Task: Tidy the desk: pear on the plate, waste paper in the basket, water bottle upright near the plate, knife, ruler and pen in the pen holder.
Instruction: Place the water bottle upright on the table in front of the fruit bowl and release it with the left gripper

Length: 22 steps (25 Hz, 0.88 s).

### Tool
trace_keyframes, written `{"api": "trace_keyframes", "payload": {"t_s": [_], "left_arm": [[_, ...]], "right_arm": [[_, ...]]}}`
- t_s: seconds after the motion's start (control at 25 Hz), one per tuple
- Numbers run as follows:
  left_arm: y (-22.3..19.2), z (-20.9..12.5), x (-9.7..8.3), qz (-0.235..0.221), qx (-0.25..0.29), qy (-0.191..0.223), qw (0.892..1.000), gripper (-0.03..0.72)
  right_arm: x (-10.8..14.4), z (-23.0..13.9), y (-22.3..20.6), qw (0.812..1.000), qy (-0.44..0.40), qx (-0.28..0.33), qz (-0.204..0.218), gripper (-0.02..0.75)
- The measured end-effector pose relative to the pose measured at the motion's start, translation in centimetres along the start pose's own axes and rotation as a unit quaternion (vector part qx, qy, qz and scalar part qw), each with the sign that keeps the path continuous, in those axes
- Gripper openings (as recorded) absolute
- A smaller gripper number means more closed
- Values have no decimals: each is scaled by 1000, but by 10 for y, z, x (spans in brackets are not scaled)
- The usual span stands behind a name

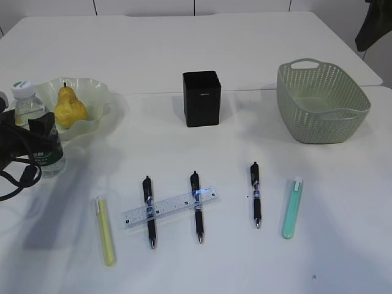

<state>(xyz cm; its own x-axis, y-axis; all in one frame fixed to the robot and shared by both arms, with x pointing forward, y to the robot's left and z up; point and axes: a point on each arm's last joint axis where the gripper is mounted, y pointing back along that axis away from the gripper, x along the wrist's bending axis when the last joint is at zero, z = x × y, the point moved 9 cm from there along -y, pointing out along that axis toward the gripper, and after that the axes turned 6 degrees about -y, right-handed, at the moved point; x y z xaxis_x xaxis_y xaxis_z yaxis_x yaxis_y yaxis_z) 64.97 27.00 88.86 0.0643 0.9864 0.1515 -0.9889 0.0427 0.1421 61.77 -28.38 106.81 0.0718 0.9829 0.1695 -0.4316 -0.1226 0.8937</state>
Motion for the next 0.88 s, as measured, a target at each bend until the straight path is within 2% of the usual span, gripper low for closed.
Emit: {"api": "trace_keyframes", "payload": {"t_s": [0.2,0.32,0.56,0.88], "left_arm": [[0,0,0,0,0,3,1000,461],[0,0,0,0,0,22,1000,464],[0,1,0,0,-2,47,999,543],[0,3,0,-1,-7,48,999,560]], "right_arm": [[0,0,0,1000,0,0,0,496],[0,0,0,1000,0,0,0,496],[0,0,0,1000,0,0,0,496],[0,0,0,1000,1,0,0,496]]}}
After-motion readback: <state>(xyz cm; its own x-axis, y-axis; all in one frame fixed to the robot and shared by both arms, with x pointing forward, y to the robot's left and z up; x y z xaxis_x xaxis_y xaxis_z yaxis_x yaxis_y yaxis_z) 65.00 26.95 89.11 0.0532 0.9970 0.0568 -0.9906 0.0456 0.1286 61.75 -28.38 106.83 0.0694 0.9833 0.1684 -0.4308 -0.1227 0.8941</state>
